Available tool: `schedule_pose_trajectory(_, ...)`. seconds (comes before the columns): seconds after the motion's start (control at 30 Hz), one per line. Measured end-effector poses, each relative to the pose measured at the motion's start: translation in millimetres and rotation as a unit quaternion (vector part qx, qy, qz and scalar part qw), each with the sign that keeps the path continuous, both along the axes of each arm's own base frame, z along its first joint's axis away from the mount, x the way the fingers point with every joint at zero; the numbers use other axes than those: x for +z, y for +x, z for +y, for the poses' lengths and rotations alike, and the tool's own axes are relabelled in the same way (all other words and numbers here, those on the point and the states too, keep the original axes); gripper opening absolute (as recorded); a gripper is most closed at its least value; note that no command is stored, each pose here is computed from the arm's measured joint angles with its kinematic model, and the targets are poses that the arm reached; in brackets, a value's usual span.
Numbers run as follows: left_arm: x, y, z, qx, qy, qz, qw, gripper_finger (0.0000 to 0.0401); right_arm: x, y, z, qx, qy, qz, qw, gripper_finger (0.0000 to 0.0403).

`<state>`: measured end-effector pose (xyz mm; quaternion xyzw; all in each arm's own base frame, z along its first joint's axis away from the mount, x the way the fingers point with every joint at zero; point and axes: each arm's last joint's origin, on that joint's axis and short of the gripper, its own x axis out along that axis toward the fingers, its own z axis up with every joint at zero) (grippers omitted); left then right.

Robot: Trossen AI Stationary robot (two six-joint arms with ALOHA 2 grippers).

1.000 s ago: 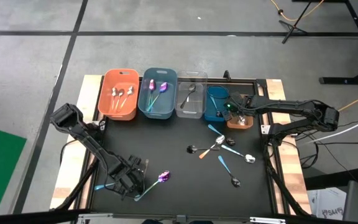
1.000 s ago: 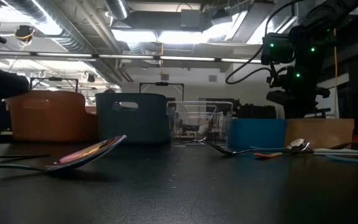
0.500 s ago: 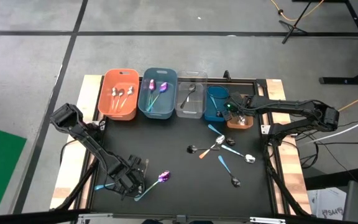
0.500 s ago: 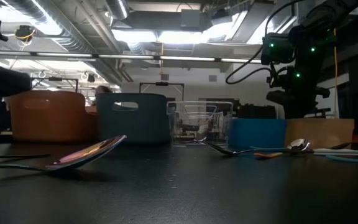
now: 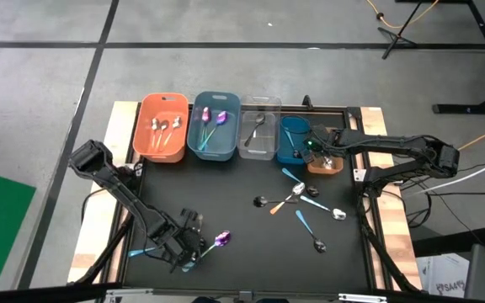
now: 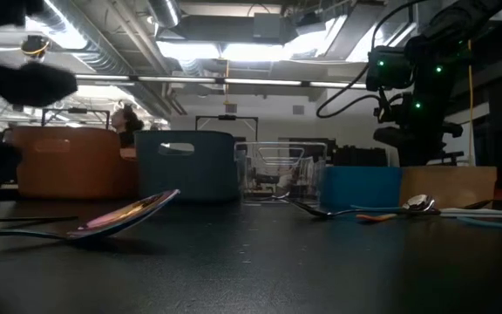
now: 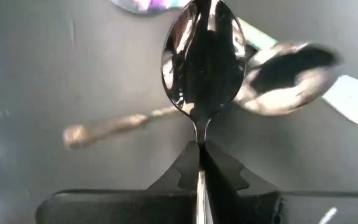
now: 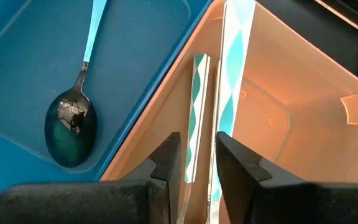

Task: Sort silverware by color (type)
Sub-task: Put the black spoon into the transparent bin

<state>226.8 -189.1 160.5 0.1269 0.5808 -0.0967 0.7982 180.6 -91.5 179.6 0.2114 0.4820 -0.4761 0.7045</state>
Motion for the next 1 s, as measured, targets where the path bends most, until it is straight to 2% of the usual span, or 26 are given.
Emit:
schedule_pose_trajectory(0.3, 33.1, 38.8, 13.5, -0.019, 0.014, -0.064, 0.998, 0.0005, 5.4, -2.9, 1.2, 0.004, -0.006, -0.008, 1.000, 0.0088)
schedule_pose_trajectory(0.53, 60.2, 76.1, 50.3, -0.021, 0.093, -0.128, 0.987, 0.0005, 20.0, -9.6, 4.1, 0.004, -0.023, -0.046, 0.999, 0.0088)
schedule_pose_trajectory(0.67, 80.8, 101.6, 77.5, -0.004, 0.115, -0.183, 0.976, 0.0005, 29.9, -14.7, 6.6, 0.006, -0.032, -0.076, 0.997, 0.0088)
schedule_pose_trajectory(0.83, 108.9, 132.7, 115.5, 0.046, 0.110, -0.291, 0.949, 0.0005, 40.8, -17.5, 8.7, 0.010, -0.043, -0.121, 0.992, 0.0088)
schedule_pose_trajectory(1.0, 133.0, 152.0, 160.9, 0.112, 0.112, -0.390, 0.907, 0.0005, 49.3, -5.6, 18.3, 0.047, -0.059, -0.182, 0.980, 0.0088)
